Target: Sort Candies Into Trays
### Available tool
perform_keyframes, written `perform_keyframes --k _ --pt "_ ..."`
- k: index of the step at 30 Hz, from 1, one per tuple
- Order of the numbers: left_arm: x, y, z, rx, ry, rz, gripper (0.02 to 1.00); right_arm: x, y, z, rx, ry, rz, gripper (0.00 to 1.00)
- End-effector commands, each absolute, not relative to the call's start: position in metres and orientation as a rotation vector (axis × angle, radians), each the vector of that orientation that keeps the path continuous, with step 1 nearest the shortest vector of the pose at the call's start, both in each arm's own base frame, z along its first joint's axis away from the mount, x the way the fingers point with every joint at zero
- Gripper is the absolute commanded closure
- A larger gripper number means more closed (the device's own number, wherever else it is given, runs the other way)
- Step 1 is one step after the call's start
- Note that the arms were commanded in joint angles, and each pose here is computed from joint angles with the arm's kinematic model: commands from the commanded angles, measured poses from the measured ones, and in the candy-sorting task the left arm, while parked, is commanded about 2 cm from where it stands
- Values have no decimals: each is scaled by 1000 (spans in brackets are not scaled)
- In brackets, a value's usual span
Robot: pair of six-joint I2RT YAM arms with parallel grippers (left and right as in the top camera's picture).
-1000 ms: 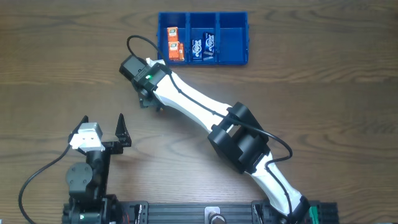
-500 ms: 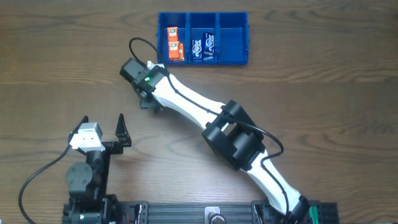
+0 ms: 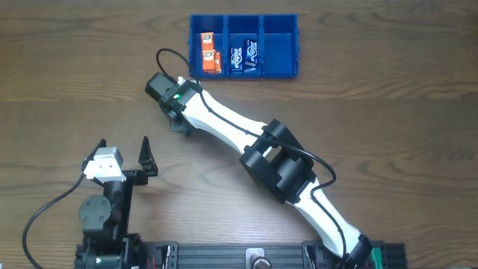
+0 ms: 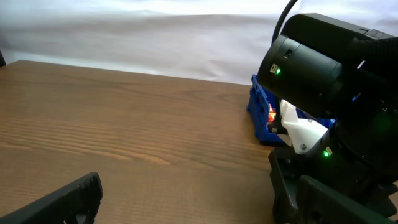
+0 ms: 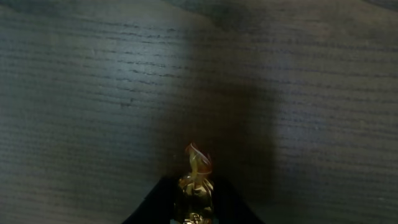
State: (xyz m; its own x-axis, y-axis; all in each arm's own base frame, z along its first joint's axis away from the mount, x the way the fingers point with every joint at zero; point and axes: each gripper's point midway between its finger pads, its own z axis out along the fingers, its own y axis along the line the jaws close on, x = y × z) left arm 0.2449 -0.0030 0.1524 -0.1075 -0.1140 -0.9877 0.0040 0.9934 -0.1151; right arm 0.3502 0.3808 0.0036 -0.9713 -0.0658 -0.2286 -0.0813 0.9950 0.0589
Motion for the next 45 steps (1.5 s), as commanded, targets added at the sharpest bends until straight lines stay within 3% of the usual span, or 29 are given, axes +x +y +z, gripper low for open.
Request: perform_keyframes --k 1,9,12,18,29,42,45 --pt "244 -3 136 -75 1728 -94 20 356 370 30 -69 2895 118 838" --pt "244 -3 136 -75 1728 -94 23 429 270 189 -25 2581 111 829" --pt "244 -3 136 -75 1728 -94 23 463 217 209 54 2521 79 829" --pt "244 -3 136 -75 1728 -94 20 508 157 188 112 2498 -29 827" --pt "244 -3 136 -75 1728 -94 20 528 145 115 136 2591 -95 827" --pt "244 -3 136 -75 1728 -94 20 536 130 114 176 2581 -88 746" --pt "244 -3 136 -75 1728 -94 20 538 134 115 165 2578 -64 671"
